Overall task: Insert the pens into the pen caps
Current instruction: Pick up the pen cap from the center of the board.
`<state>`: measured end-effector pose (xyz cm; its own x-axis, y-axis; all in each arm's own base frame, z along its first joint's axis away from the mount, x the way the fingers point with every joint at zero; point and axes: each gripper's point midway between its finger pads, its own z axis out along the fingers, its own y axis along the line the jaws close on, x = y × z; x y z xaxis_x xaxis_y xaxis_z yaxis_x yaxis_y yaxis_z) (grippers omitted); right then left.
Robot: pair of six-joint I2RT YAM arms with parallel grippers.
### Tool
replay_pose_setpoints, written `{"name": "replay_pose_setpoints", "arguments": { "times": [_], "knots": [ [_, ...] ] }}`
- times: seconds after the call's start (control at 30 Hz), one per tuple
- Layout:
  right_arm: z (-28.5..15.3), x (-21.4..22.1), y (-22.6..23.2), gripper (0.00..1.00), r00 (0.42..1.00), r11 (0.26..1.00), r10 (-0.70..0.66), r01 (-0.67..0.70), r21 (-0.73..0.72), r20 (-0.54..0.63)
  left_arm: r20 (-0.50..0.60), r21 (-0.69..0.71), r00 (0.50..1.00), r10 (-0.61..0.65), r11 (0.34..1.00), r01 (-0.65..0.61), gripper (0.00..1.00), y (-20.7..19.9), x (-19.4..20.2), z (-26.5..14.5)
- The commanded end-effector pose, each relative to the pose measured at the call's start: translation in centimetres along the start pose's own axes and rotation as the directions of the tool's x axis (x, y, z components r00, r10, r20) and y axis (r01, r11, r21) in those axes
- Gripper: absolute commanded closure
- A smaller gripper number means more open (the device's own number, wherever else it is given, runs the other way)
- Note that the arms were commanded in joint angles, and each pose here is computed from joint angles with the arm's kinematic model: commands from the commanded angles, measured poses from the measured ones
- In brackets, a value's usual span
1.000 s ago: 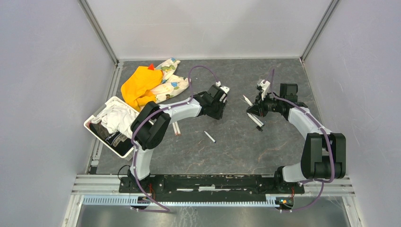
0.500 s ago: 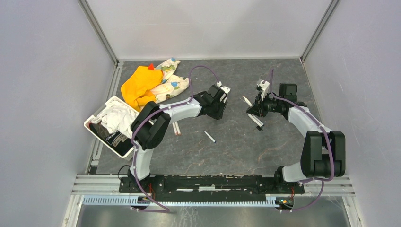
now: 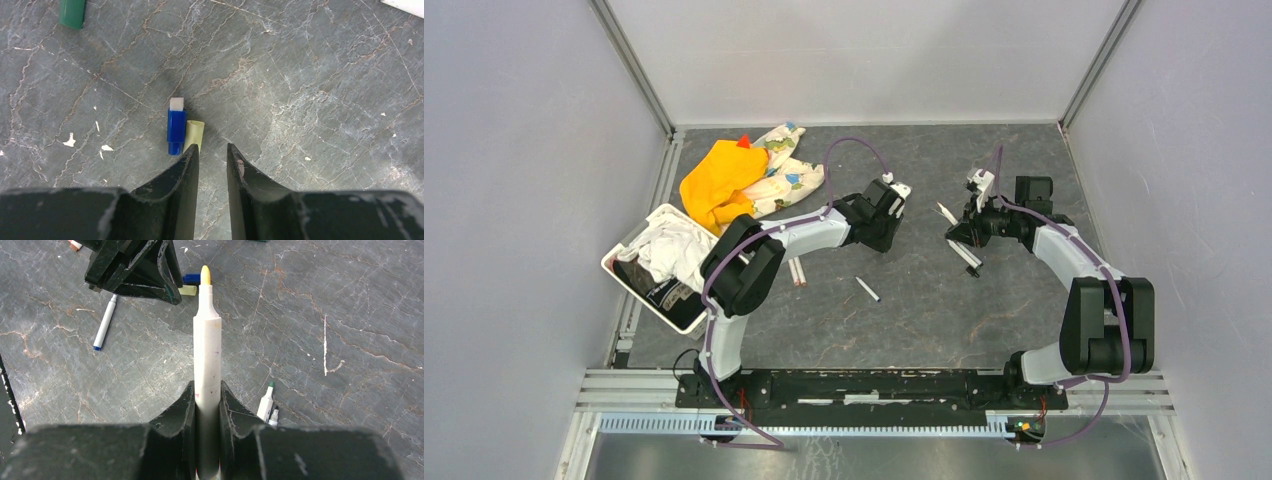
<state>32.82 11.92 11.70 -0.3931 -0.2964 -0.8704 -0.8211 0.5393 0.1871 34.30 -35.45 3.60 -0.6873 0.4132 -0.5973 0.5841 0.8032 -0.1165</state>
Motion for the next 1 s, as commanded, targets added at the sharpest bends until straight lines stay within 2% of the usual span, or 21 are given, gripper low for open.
{"name": "replay_pose_setpoints", "arguments": {
  "times": [0.0, 0.77, 0.97],
  "knots": [
    [-0.2, -1.9, -0.5, 1.0, 0.998, 0.999, -0.05, 0.05, -0.006, 0.038, 0.051, -0.03, 0.997, 0.051, 0.998, -0.049, 0.67, 0.6, -2.2, -1.3],
    [-0.2, -2.0, -0.4, 1.0, 0.998, 0.999, -0.051, 0.052, -0.014, 0.039, -0.068, -0.051, 0.993, 0.098, 0.993, -0.102, 0.66, 1.7, 1.5, 1.7],
    [-0.3, -2.0, -0.3, 1.0, 0.998, 0.998, -0.055, 0.055, -0.016, 0.039, -0.1, -0.06, 0.981, 0.168, 0.983, -0.174, 0.72, 1.9, 2.6, 1.9]
  ]
}}
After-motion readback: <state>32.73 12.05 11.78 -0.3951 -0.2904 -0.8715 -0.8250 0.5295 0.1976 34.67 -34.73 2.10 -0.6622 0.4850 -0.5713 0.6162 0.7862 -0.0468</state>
